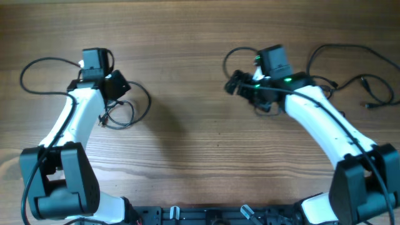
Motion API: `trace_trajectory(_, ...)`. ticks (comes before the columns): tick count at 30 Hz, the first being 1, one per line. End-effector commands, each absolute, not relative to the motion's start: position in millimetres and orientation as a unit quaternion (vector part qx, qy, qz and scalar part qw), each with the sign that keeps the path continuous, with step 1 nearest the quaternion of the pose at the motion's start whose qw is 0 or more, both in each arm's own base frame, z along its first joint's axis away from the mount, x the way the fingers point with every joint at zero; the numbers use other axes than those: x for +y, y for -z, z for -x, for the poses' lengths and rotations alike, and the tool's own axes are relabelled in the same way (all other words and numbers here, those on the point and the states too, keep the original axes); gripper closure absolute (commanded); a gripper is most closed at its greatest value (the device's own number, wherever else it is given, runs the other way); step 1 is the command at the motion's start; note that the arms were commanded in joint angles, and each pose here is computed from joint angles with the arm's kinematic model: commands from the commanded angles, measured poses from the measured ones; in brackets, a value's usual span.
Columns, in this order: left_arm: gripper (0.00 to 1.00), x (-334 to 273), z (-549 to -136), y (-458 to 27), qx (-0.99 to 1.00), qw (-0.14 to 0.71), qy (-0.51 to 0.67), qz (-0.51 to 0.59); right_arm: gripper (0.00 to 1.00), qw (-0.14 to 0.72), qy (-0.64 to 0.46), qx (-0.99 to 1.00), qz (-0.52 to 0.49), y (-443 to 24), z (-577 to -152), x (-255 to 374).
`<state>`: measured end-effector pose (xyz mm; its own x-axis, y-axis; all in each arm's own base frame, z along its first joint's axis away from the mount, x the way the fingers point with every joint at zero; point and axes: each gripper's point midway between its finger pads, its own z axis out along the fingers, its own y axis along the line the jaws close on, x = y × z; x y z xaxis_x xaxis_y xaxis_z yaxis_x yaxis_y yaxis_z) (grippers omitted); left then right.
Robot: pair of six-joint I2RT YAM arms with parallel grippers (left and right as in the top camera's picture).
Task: Untangle cables
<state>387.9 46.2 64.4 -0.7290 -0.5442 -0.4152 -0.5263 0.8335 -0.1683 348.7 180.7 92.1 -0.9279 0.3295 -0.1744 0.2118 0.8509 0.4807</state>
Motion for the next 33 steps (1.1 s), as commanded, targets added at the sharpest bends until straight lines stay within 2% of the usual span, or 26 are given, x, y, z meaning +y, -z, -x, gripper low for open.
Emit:
trace_trajectory(1,0.94,55,-373,-47,0.930,0.206,0.002,0.304,0.00,0.115,-0.217,0.962,-0.121,-67,-342,204)
trace_trajectory(2,0.90,50,-364,-34,0.932,0.187,0.004,0.310,0.00,0.116,-0.210,0.964,-0.113,-61,-341,210)
trace_trajectory(6,0.90,14,-338,10,0.938,0.120,0.054,0.322,0.00,0.114,-0.198,0.967,-0.112,-52,-341,210)
trace_trajectory(7,0.77,-18,-338,10,0.944,0.098,0.117,0.291,0.00,0.113,-0.198,0.967,-0.112,-51,-341,210)
trace_trajectory(8,0.75,-42,-337,7,0.947,0.085,0.166,0.260,0.00,0.113,-0.198,0.967,-0.112,-51,-341,210)
trace_trajectory(9,0.76,-62,-336,2,0.948,0.077,0.207,0.230,0.00,0.113,-0.198,0.967,-0.112,-51,-341,210)
trace_trajectory(11,0.90,-126,-328,-16,0.938,0.050,0.308,0.153,0.00,0.113,-0.198,0.967,-0.112,-51,-341,210)
trace_trajectory(14,0.93,-172,-314,-24,0.934,0.033,0.345,0.090,0.00,0.112,-0.197,0.968,-0.110,-50,-340,210)
trace_trajectory(15,0.90,-200,-304,-34,0.924,0.021,0.379,0.051,0.00,0.111,-0.196,0.968,-0.111,-50,-340,210)
trace_trajectory(18,0.77,-216,-307,-61,0.916,0.046,0.399,0.018,0.00,0.123,-0.180,0.971,-0.101,-49,-343,204)
trace_trajectory(20,0.53,-197,-329,-78,0.925,0.104,0.361,0.050,0.00,0.124,-0.182,0.970,-0.102,-50,-344,205)
trace_trajectory(21,0.49,-186,-335,-83,0.929,0.127,0.342,0.059,0.00,0.120,-0.191,0.969,-0.100,-50,-342,208)
trace_trajectory(24,0.50,-128,-345,-74,0.952,0.167,0.216,0.140,0.00,0.121,-0.228,0.963,-0.077,-57,-341,230)
trace_trajectory(27,0.46,-80,-344,-64,0.950,0.161,0.159,0.217,0.00,0.159,-0.189,0.968,-0.048,-50,-333,257)
trace_trajectory(30,0.02,-60,-334,-58,0.949,0.136,0.144,0.246,0.01,0.222,-0.153,0.963,-0.014,-43,-328,289)
trace_trajectory(33,0.00,-60,-329,-57,0.950,0.126,0.141,0.248,0.01,0.259,-0.138,0.956,0.014,-30,-323,315)
